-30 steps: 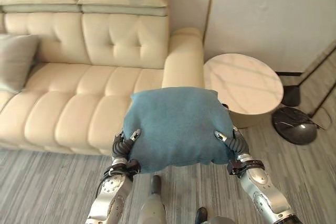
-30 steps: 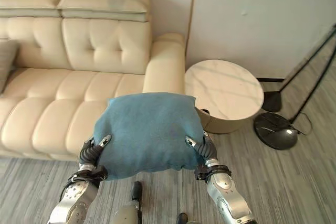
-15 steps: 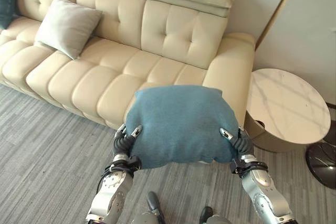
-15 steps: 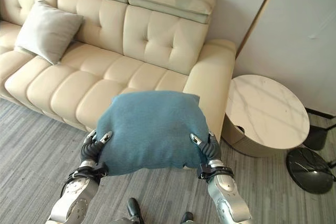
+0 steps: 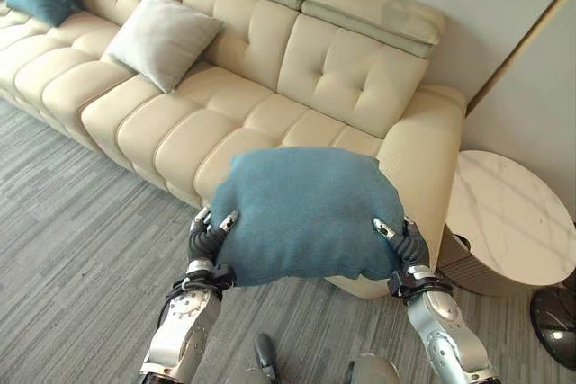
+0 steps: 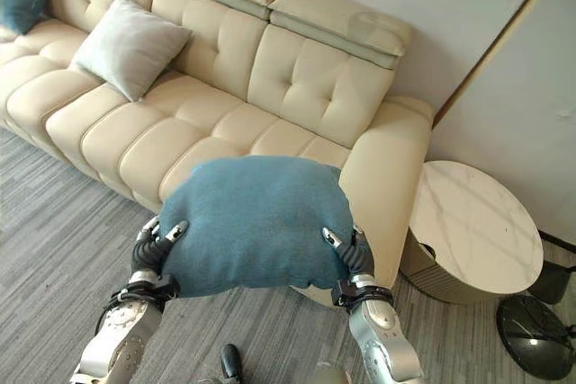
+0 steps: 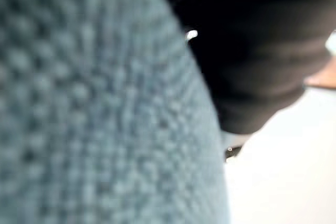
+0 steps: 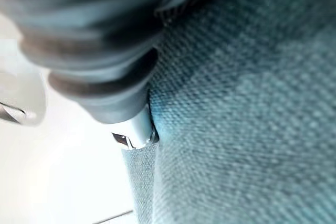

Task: Pick up all the scattered cushions and arrange them neatly on the sofa.

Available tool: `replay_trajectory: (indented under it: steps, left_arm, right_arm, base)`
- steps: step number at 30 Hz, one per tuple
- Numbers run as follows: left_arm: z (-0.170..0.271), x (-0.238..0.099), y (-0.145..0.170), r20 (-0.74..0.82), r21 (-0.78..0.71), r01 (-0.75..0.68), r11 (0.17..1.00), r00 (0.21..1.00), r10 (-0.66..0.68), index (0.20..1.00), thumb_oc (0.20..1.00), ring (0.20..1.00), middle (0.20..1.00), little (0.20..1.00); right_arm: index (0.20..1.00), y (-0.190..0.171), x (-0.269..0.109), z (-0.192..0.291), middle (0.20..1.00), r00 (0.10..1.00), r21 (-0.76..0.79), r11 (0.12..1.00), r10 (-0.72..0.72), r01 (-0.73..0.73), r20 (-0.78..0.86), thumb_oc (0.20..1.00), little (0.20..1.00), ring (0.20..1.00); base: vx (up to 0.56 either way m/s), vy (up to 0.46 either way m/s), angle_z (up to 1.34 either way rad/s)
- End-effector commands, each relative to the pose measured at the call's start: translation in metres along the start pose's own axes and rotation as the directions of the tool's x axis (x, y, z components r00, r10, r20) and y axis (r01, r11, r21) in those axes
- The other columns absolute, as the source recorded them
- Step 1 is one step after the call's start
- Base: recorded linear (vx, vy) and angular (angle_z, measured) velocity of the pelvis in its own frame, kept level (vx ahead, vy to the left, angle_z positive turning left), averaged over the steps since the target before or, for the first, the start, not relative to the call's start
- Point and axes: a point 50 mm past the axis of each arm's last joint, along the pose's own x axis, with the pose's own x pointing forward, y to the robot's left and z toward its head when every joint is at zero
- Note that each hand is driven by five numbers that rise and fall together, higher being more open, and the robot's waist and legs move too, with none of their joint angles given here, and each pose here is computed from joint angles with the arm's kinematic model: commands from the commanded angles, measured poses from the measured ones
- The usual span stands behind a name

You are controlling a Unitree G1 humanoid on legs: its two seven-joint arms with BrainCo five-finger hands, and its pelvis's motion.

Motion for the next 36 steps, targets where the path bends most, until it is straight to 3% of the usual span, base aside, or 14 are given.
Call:
replay_trajectory:
  steps: [1,14,27,36]
  left_arm:
    - [0.039,-0.002,-0.026,0.223,-0.023,0.138,0.990,0.966,-0.130,0.200,0.200,0.200,0.200,0.200]
    - [0.034,-0.003,-0.028,0.218,-0.066,0.112,0.992,0.971,-0.095,0.200,0.200,0.200,0.200,0.200]
    - [0.027,-0.008,-0.014,0.188,-0.083,0.027,0.996,0.982,-0.011,0.200,0.200,0.200,0.200,0.200]
    - [0.024,-0.011,-0.014,0.172,-0.007,0.086,0.996,0.982,-0.084,0.200,0.200,0.200,0.200,0.200]
  right_arm:
    - [0.200,0.038,0.012,0.047,0.200,0.951,0.108,0.977,0.151,-0.186,0.270,0.200,0.200,0.200]
    - [0.200,0.031,0.009,0.046,0.200,0.951,0.071,0.978,0.174,-0.198,0.256,0.200,0.200,0.200]
    - [0.200,0.018,0.006,0.034,0.200,0.973,0.040,0.989,0.130,-0.140,0.188,0.200,0.200,0.200]
    - [0.200,0.017,0.003,0.025,0.200,0.980,-0.009,0.989,0.146,-0.146,0.132,0.200,0.200,0.200]
  base:
    - [0.26,-0.018,0.26]
    - [0.24,-0.081,0.26]
    - [0.16,0.088,-0.69]
    - [0.14,0.241,-0.51]
